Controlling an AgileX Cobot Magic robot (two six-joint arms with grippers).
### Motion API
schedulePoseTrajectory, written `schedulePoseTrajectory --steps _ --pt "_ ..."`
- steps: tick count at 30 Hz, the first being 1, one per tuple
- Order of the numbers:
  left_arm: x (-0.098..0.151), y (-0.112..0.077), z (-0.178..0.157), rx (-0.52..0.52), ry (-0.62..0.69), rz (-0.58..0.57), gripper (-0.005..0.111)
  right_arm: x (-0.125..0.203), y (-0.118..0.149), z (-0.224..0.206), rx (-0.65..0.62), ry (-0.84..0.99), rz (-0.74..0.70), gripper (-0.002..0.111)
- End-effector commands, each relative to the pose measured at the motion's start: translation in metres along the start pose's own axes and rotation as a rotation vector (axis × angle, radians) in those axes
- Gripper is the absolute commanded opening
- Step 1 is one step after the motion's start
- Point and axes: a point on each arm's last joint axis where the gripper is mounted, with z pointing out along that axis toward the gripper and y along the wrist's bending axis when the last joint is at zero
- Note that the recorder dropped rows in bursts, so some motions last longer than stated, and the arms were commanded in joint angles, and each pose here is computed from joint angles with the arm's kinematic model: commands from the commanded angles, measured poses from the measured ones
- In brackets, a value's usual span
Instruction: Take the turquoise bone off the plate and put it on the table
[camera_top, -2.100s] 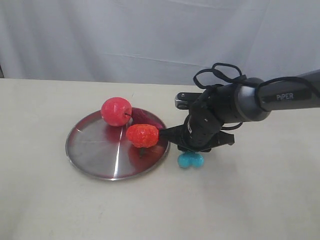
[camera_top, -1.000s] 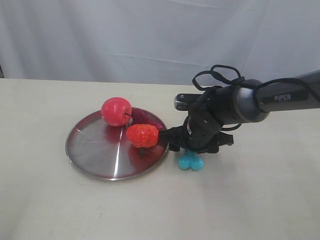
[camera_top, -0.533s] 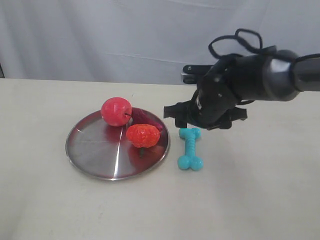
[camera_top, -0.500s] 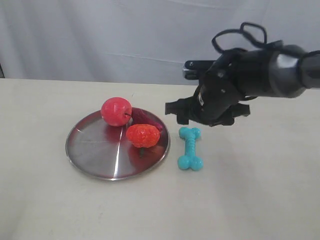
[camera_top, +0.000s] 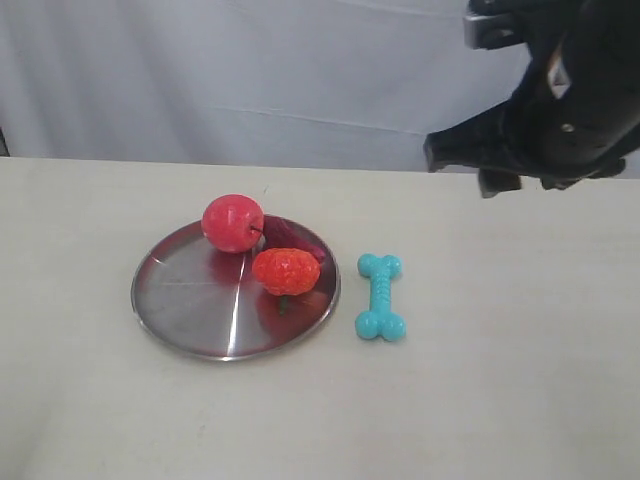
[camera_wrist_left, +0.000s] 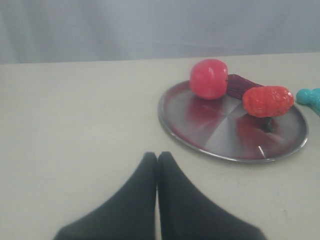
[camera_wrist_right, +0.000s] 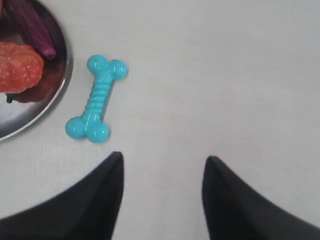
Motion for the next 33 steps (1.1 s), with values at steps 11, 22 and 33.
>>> schedulePoseTrajectory --steps 11,22,33 --pt "0.001 0.0 0.0 0.003 0.001 0.0 0.0 0.064 -0.02 -0.123 -0.272 -0.158 -0.071 -0.001" --pt "0.001 0.0 0.0 0.003 0.001 0.0 0.0 0.098 -0.034 -0.134 -0.36 -0.176 -0.096 -0.001" --pt "0.001 0.0 0.0 0.003 0.001 0.0 0.0 0.087 -0.038 -0.14 -0.358 -0.345 -0.12 -0.001"
